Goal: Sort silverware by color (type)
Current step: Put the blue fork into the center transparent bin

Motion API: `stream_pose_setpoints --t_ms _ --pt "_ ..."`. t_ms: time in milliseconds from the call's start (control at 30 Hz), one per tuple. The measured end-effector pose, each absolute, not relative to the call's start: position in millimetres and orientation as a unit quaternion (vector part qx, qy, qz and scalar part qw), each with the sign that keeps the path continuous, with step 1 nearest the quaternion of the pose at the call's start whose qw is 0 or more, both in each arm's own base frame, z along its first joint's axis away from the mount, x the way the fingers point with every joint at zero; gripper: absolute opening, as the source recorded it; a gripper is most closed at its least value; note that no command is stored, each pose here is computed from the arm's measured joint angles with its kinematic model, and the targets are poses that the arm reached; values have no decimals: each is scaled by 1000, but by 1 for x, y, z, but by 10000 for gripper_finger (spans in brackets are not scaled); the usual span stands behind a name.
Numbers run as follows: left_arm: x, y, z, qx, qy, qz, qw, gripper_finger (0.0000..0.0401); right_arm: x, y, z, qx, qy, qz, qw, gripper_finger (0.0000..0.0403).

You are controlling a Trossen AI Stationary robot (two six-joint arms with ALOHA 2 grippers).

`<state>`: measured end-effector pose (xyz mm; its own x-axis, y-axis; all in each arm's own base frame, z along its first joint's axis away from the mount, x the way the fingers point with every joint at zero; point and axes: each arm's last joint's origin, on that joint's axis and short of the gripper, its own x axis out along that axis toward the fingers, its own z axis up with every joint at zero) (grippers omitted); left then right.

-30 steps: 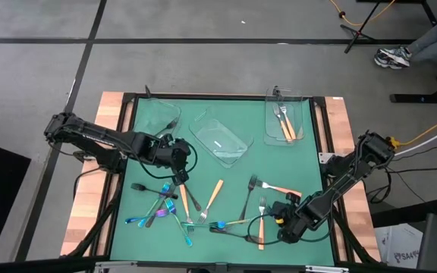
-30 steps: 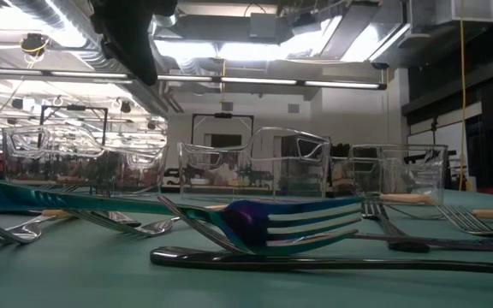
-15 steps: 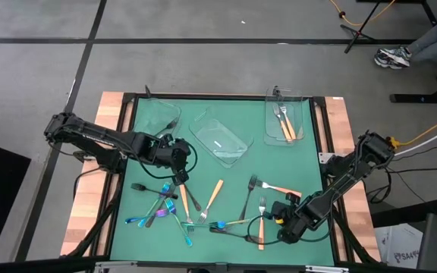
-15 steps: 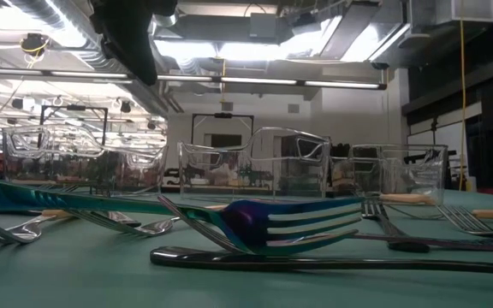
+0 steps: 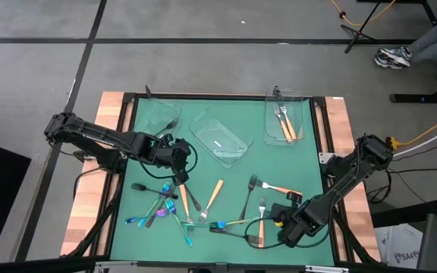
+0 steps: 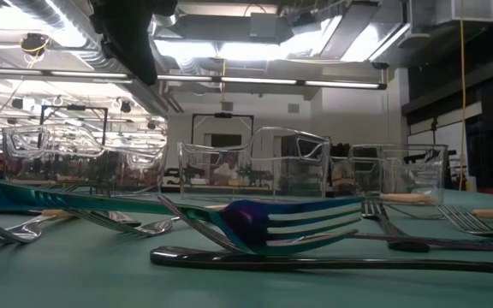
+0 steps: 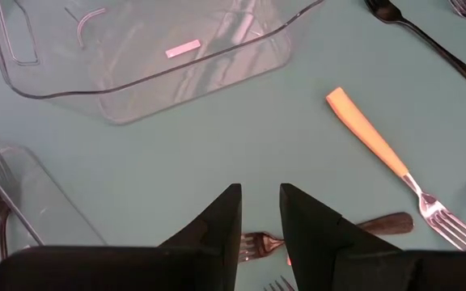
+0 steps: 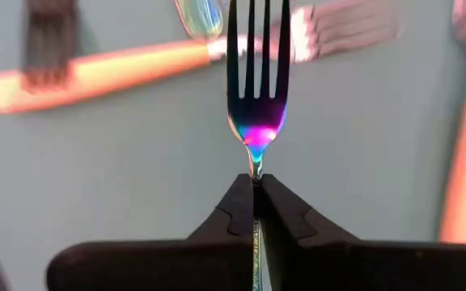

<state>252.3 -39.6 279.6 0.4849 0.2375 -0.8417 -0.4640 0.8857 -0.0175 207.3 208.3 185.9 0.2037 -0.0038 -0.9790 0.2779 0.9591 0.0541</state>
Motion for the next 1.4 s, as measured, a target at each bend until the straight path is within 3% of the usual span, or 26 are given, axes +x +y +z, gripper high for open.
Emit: stream_pose_setpoints --t_ms 233,633,1033,1400 --pt "252 -40 280 -122 464 206 853 81 228 197 224 41 620 -80 780 1" --pt "252 -40 279 -122 464 206 853 81 280 136 266 -31 608 -54 791 1" --pt "252 -40 279 -122 464 205 853 81 332 43 302 -70 522 -38 850 1" --pt "252 -40 279 -122 464 206 853 81 365 -61 302 -29 415 -7 909 1"
